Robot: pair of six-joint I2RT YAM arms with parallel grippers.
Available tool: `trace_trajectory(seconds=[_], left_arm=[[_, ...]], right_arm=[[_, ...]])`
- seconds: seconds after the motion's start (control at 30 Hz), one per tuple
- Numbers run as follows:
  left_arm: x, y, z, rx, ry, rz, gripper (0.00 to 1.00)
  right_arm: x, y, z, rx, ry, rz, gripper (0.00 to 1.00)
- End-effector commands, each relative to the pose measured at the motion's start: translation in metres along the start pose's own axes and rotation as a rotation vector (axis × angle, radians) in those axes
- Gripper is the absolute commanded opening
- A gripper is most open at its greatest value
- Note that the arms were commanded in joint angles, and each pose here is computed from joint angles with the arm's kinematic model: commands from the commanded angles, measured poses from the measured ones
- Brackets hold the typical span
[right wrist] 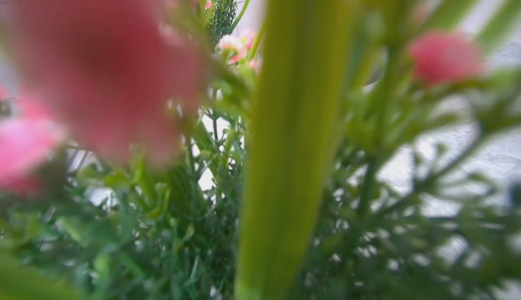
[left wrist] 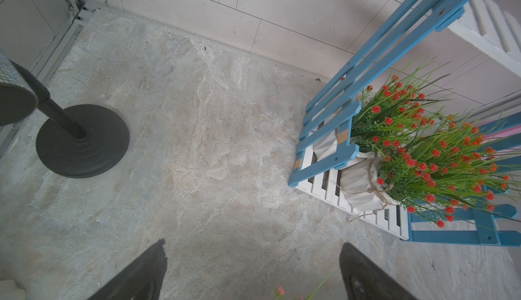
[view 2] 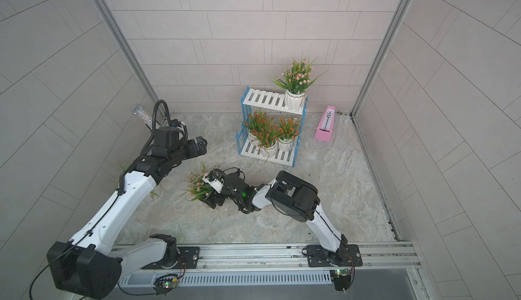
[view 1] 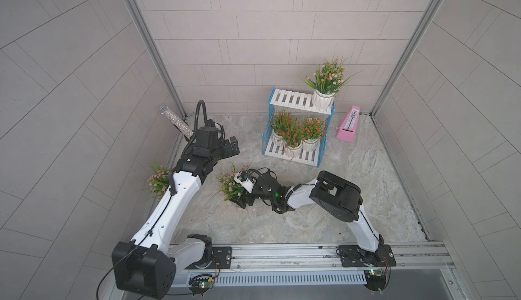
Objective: Place the baby's breath potted plants on the rack by color
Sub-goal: Pick up the baby's breath potted plant from the center of the board, then place the baby's breath potted plant on the rack.
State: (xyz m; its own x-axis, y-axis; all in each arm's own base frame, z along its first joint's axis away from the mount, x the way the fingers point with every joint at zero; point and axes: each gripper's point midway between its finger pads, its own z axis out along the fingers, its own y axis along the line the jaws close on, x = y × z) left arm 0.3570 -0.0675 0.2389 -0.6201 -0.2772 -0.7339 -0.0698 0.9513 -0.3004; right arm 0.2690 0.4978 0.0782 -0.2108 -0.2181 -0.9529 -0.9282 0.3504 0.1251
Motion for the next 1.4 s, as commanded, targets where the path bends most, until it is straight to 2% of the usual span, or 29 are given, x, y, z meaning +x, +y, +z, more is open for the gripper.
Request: trace_trajectory(seconds=[0.0,0.33,0.67,0.93,1.1,1.37], left_arm=[[-0.020,-0.010,0.004,0.022,-0.045,0.009,1.00],[-0.032,-0.049,0.043,0.124,-0.095,0.195,0.99],[-0.006,-0.081,0.087,0.219,-0.075,0.320,0.97],[0.011,-0.096,0.100,0.292,-0.060,0.347,0.95],[0.023,-0.103,0.110,0.305,-0.038,0.381,0.93],[0.027,-0.115,0.125,0.303,-0.050,0.407,0.81]], right_arm=[[0.009,0.001,-0.020,0.036,0.036,0.005,0.79],[-0.014,0.017,-0.097,0.084,-0.004,0.026,0.77],[-0.038,0.014,-0.173,0.220,0.021,0.016,0.77],[-0.063,-0.008,-0.221,0.398,0.043,0.023,0.78],[-0.096,-0.029,-0.255,0.489,-0.011,0.093,0.78],[-0.117,-0.048,-0.289,0.546,-0.043,0.130,0.77]])
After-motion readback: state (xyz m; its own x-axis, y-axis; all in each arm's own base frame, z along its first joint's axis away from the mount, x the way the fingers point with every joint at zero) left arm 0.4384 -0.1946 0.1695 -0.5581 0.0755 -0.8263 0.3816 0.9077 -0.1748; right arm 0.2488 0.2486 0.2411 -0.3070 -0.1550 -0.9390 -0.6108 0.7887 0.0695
